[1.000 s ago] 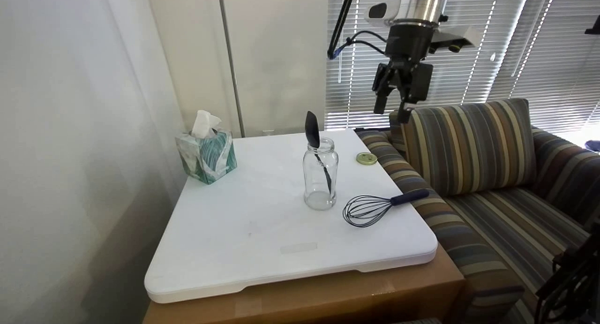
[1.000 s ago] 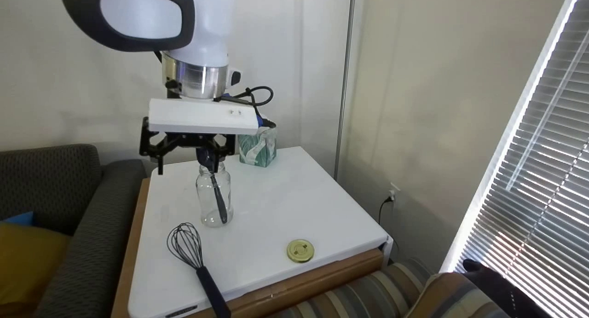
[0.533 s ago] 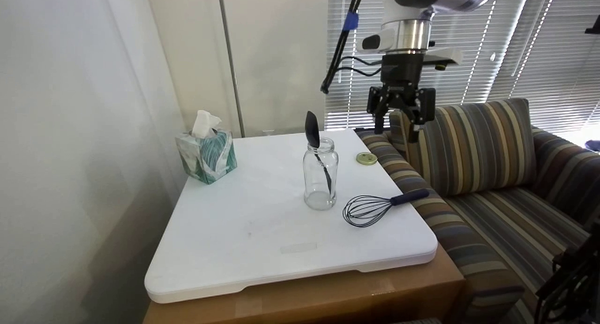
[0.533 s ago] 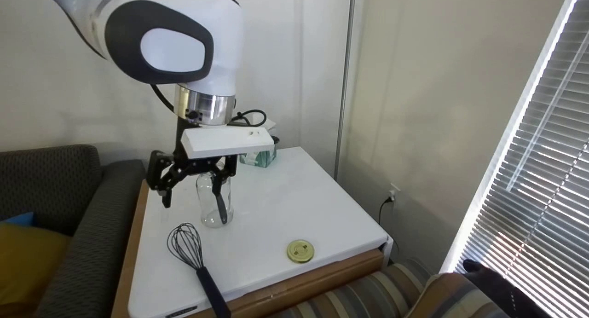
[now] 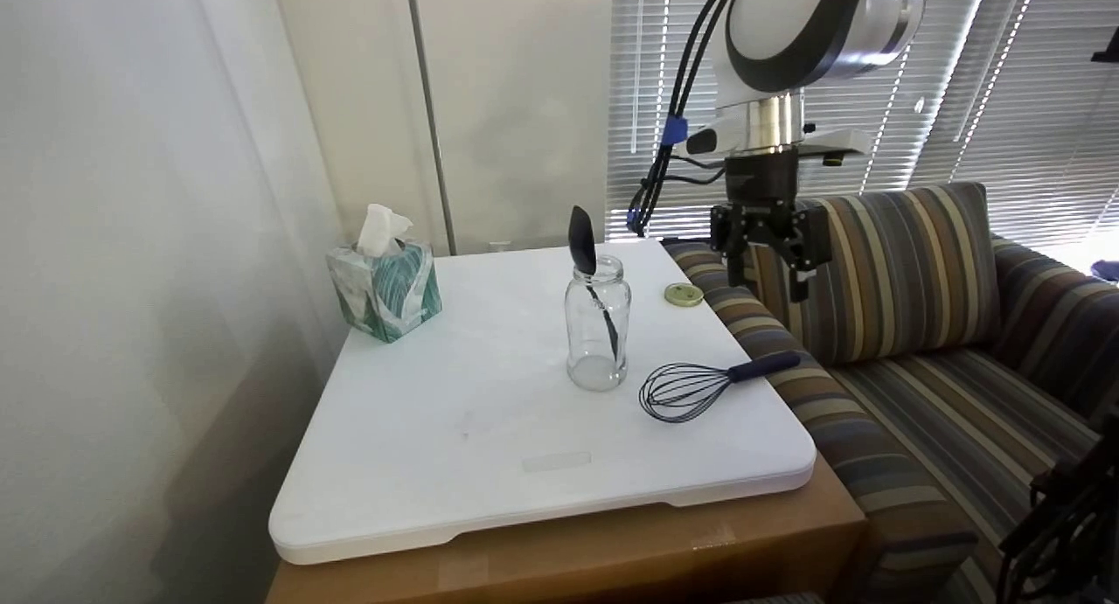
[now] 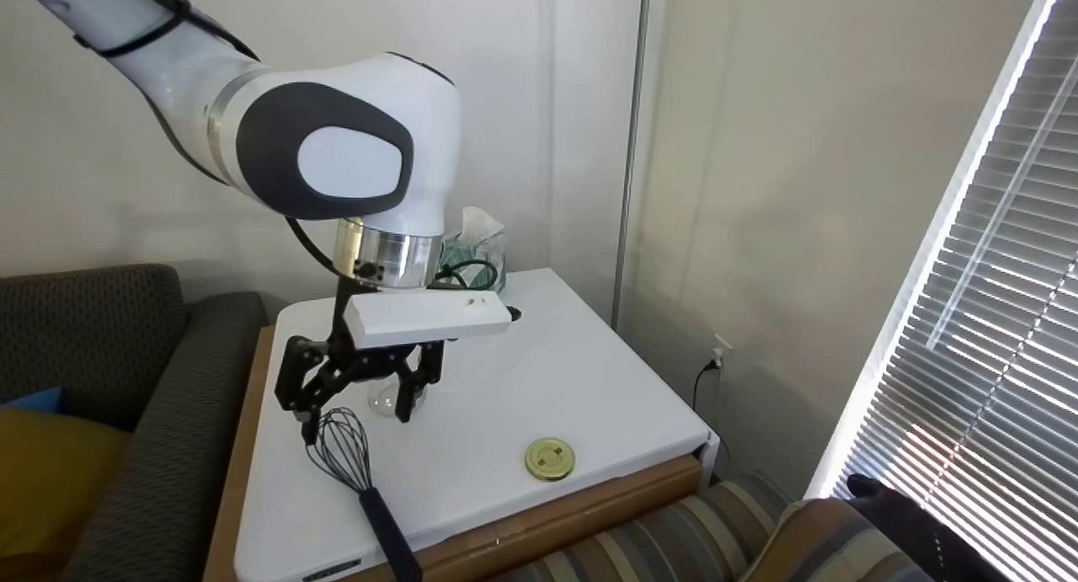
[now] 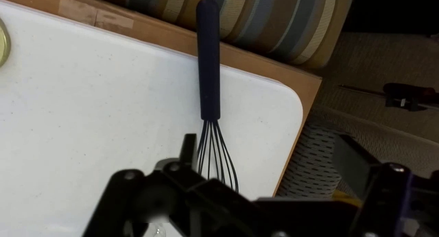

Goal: Move the whisk to the right, remove the spoon from the cup and put it beside the whisk

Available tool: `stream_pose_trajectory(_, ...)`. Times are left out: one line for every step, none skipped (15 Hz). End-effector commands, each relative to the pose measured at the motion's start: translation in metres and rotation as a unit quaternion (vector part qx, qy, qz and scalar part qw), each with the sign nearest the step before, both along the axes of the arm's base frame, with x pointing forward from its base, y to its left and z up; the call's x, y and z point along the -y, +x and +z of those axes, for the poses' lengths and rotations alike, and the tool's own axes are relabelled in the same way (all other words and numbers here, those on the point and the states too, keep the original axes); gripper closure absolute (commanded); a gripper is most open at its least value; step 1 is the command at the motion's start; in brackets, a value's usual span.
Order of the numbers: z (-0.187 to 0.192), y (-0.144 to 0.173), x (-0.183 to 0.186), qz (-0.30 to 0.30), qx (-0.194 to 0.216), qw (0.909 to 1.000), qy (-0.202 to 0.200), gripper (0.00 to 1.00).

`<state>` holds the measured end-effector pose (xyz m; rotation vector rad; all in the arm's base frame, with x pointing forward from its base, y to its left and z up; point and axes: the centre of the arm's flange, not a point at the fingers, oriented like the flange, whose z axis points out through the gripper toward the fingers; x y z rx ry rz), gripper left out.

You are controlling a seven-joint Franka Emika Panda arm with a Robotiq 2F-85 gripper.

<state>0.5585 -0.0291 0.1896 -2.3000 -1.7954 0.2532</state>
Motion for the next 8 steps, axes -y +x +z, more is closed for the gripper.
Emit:
stream_pose_trajectory(-0.003, 0.006, -0.005, -0.001, -0.015, 0.9994, -0.032, 0.0)
stream_pose_trajectory(-0.012, 0.004, -0.002, -0.029, -0.028, 0.9979, -0.05, 0.0)
stream_pose_trajectory(-0.021, -0.001, -0.001, -0.052, -0.04, 0.9956, -0.067, 0.0)
stream_pose_trajectory(-0.03, -0.006, 0.002, -0.075, -0.051, 0.9926, -0.08, 0.0)
stream_pose_trajectory(-0.038, -0.009, 0.005, -0.097, -0.057, 0.9896, -0.09, 0.0)
stream_pose_trajectory(-0.048, -0.014, 0.009, -0.117, -0.063, 0.9866, -0.095, 0.0)
stream_pose_trajectory(-0.056, -0.018, 0.013, -0.14, -0.067, 0.9827, -0.1, 0.0)
stream_pose_trajectory(-0.063, -0.019, 0.015, -0.164, -0.071, 0.9787, -0.101, 0.0)
